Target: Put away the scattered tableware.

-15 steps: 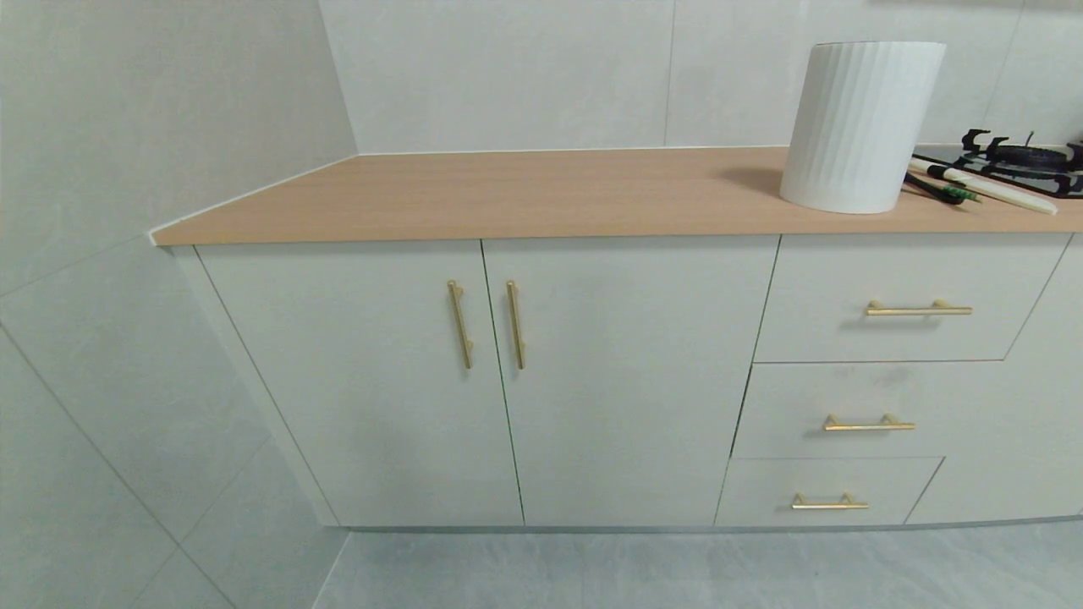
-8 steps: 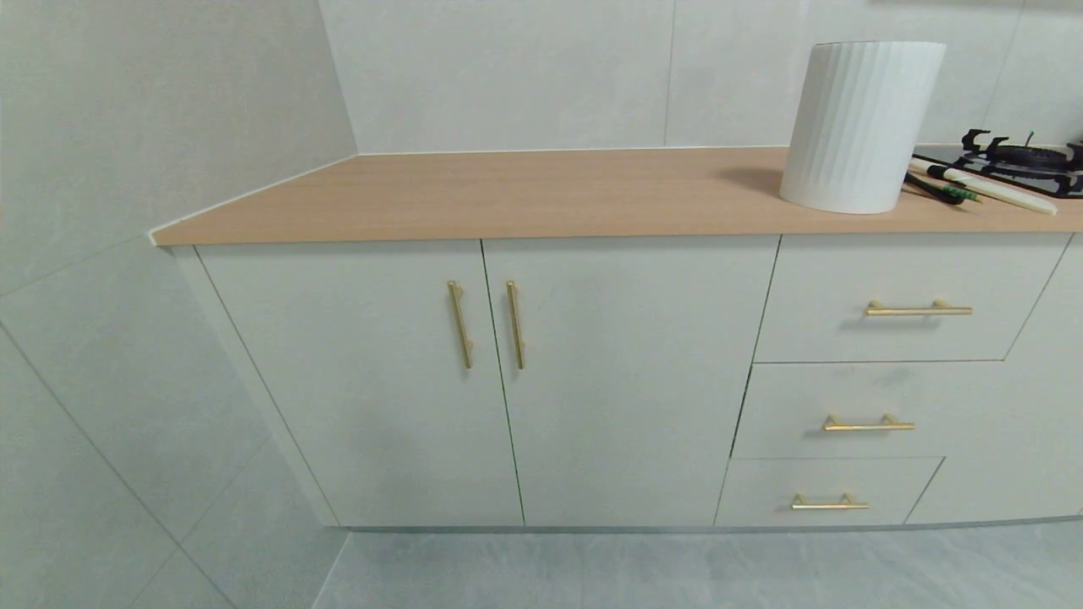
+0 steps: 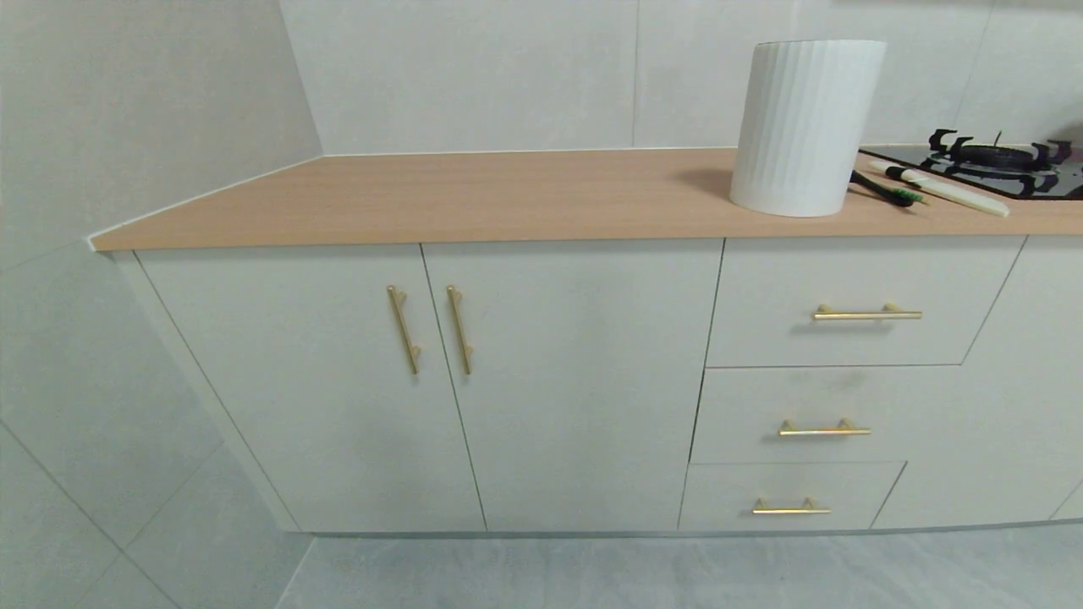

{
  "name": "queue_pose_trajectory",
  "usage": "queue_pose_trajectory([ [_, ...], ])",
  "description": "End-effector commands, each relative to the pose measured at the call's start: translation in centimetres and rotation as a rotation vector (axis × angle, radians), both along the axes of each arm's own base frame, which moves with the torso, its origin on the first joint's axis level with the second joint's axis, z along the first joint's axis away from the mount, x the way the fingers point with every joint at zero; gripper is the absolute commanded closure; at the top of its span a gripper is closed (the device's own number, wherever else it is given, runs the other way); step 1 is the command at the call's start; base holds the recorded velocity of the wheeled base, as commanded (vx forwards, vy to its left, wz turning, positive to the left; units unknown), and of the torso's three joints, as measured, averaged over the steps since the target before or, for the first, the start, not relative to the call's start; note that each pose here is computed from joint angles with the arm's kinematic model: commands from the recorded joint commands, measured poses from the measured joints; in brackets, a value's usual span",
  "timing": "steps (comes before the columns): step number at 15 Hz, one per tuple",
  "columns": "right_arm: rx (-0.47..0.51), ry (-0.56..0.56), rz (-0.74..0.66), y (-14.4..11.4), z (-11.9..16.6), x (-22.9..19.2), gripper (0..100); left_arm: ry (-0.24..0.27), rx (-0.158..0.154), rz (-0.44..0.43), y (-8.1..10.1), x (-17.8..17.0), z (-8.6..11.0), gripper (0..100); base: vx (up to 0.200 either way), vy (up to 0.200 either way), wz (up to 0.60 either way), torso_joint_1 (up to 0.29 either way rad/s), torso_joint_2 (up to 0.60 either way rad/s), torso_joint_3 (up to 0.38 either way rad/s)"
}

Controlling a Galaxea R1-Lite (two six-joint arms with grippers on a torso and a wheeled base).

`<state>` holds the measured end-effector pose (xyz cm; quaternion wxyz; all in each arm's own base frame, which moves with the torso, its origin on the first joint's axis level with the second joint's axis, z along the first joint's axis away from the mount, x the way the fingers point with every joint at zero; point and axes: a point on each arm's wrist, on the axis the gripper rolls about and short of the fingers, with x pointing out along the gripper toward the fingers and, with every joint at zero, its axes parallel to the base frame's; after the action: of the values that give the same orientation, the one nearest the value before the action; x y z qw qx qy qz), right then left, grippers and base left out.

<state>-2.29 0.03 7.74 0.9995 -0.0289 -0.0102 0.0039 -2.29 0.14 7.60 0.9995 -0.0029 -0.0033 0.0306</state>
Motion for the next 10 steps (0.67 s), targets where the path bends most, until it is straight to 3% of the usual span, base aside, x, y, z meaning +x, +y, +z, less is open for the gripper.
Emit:
queue_pose_trajectory([
  [1,-0.001,0.002,-0.001,0.00,0.01,0.02,0,0.002,0.002,0.000,0.00,0.01,0.00,0,0.000,-0.200,0.00,0.007,0.00,0.002],
  [7,-0.001,0.002,-0.001,0.00,0.01,0.02,0,0.000,0.002,0.000,0.00,0.01,0.01,0,0.000,-0.200,0.00,0.001,0.00,0.005],
  [10,0.001,0.002,-0.001,0.00,0.01,0.02,0,0.001,-0.007,0.000,0.00,0.01,0.00,0,0.000,0.000,0.00,0.000,0.00,0.000],
])
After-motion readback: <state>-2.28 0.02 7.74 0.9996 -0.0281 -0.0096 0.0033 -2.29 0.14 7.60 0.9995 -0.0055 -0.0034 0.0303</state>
